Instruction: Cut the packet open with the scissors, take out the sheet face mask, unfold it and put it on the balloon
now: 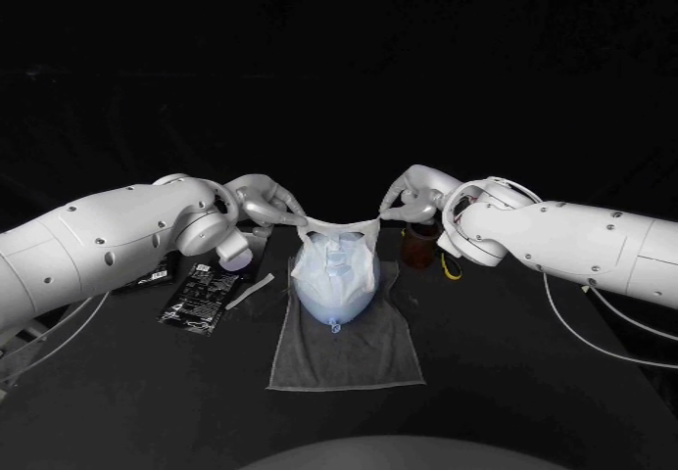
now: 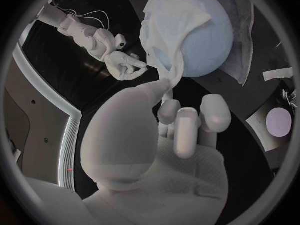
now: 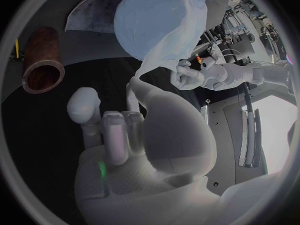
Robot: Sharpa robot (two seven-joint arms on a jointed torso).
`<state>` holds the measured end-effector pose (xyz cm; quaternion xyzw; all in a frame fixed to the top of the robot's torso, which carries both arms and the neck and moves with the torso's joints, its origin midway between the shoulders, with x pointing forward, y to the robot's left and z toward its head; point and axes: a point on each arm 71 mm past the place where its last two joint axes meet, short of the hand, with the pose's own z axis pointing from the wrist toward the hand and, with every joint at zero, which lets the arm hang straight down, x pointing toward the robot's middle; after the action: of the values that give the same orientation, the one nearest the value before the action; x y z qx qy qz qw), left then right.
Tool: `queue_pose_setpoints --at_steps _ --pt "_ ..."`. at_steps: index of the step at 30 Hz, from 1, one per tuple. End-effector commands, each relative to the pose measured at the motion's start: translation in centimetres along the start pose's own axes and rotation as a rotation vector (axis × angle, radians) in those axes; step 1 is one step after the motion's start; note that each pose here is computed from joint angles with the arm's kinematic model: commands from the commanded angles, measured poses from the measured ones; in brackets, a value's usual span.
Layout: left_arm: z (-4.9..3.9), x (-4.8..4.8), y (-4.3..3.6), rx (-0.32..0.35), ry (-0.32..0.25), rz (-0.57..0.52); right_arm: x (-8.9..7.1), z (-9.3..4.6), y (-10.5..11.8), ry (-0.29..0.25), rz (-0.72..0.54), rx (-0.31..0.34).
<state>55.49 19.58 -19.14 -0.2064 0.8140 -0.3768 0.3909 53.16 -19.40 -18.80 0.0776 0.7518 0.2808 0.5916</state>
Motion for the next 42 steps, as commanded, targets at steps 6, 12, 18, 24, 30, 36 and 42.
queue_pose_setpoints --at_steps 6,12,18,24,30,36,42 --pt "0.54 0.44 1.04 -0.038 -0.049 0.006 0.4 0.6 -0.4 0.005 -0.008 0.030" --pt "0.62 0.18 1.54 -0.055 -0.085 -0.015 0.7 0.8 -0.5 0.001 -0.004 0.038" --pt "0.69 -0.01 1.61 -0.060 -0.122 -0.034 1.0 0.8 -0.7 -0.002 -0.008 0.049" --pt "0.70 -0.23 1.54 -0.050 -0.160 -0.051 1.1 0.7 -0.9 -0.010 -0.015 0.057" --pt "0.83 -0.15 1.35 -0.044 -0.172 -0.062 1.2 0.7 -1.1 -0.032 -0.010 0.061" --pt "1.16 0.17 1.24 -0.057 -0.167 -0.061 1.2 0.6 -1.1 -0.051 -0.001 0.064" --pt "1.42 0.39 1.44 -0.084 -0.163 -0.057 1.1 0.6 -1.1 -0.059 0.018 0.068"
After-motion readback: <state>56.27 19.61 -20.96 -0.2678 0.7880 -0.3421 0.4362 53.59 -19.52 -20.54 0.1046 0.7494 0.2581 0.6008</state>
